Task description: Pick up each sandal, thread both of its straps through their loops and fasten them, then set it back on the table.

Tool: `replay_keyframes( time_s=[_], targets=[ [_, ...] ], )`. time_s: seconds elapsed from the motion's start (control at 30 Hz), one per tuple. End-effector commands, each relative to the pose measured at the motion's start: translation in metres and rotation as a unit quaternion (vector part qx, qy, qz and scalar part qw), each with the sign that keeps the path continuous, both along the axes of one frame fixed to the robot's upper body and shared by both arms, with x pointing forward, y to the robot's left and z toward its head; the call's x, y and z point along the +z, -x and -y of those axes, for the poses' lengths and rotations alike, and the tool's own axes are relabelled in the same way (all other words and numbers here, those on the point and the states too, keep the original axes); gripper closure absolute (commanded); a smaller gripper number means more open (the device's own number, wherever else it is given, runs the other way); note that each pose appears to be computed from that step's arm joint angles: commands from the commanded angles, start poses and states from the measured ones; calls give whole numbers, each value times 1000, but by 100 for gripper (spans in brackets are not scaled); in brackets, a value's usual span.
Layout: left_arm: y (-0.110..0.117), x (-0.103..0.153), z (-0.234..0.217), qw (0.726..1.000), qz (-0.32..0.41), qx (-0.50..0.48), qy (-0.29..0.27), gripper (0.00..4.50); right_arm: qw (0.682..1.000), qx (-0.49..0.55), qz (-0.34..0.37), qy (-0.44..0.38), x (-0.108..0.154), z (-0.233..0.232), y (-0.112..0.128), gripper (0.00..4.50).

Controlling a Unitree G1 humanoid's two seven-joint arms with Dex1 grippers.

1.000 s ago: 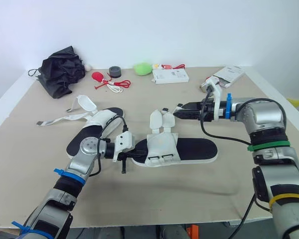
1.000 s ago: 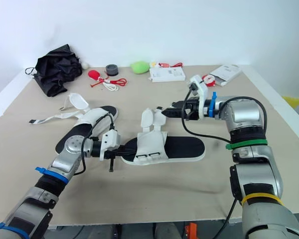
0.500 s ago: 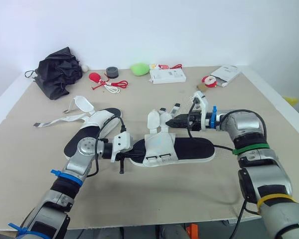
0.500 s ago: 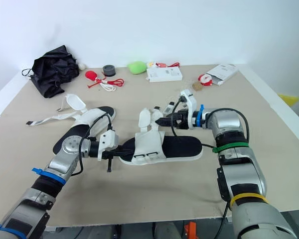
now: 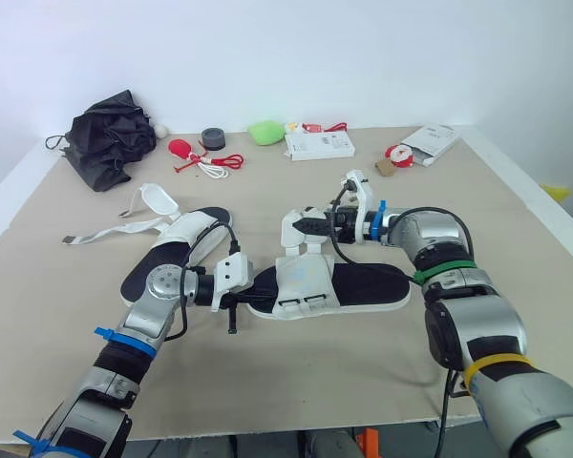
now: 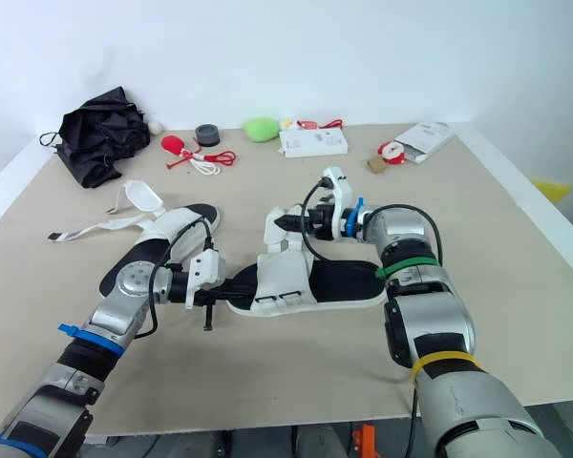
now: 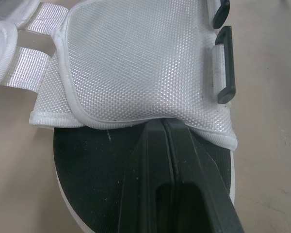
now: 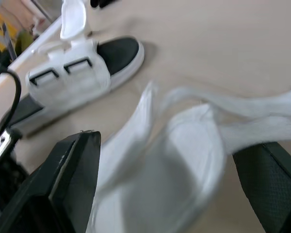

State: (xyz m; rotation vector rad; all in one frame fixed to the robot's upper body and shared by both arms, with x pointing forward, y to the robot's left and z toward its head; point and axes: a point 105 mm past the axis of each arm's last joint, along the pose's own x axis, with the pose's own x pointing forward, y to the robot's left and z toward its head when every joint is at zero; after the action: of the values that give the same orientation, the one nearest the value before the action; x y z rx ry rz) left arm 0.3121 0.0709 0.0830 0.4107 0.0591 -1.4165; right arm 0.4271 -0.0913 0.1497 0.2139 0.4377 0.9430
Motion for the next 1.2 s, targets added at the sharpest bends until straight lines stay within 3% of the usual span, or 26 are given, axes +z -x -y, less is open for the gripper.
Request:
replay_keyframes(
  time_s=[0.03,0.43,0.53,0.73,0.77,0.87,1.0,1.07,1.2],
  targets=[
    [13,-54,-17,992,-96,28,-74,450,997,-43,40,-40,30,-2,-15,6],
    [19,-59,-19,992,-100,34,-75,450,990,-115,39,-72,37,-6,-30,6],
    [19,-59,-19,991,-101,37,-74,450,987,-130,43,-80,39,-5,-33,98],
    [20,-61,-17,991,-103,33,-74,450,986,-139,45,-84,39,-3,-34,397],
    [20,-61,-16,991,-103,33,-73,450,986,-140,46,-82,39,-3,-34,429],
    [20,-62,-14,992,-104,29,-73,450,986,-139,50,-81,39,-2,-34,440],
    [20,-62,-11,992,-103,19,-76,450,975,-91,201,-24,66,-2,-32,440],
    [20,-62,-10,992,-103,17,-76,450,971,-61,230,-2,66,-6,-27,440],
    [21,-64,-8,991,-106,12,-74,450,925,76,361,84,56,-23,11,440]
  ],
)
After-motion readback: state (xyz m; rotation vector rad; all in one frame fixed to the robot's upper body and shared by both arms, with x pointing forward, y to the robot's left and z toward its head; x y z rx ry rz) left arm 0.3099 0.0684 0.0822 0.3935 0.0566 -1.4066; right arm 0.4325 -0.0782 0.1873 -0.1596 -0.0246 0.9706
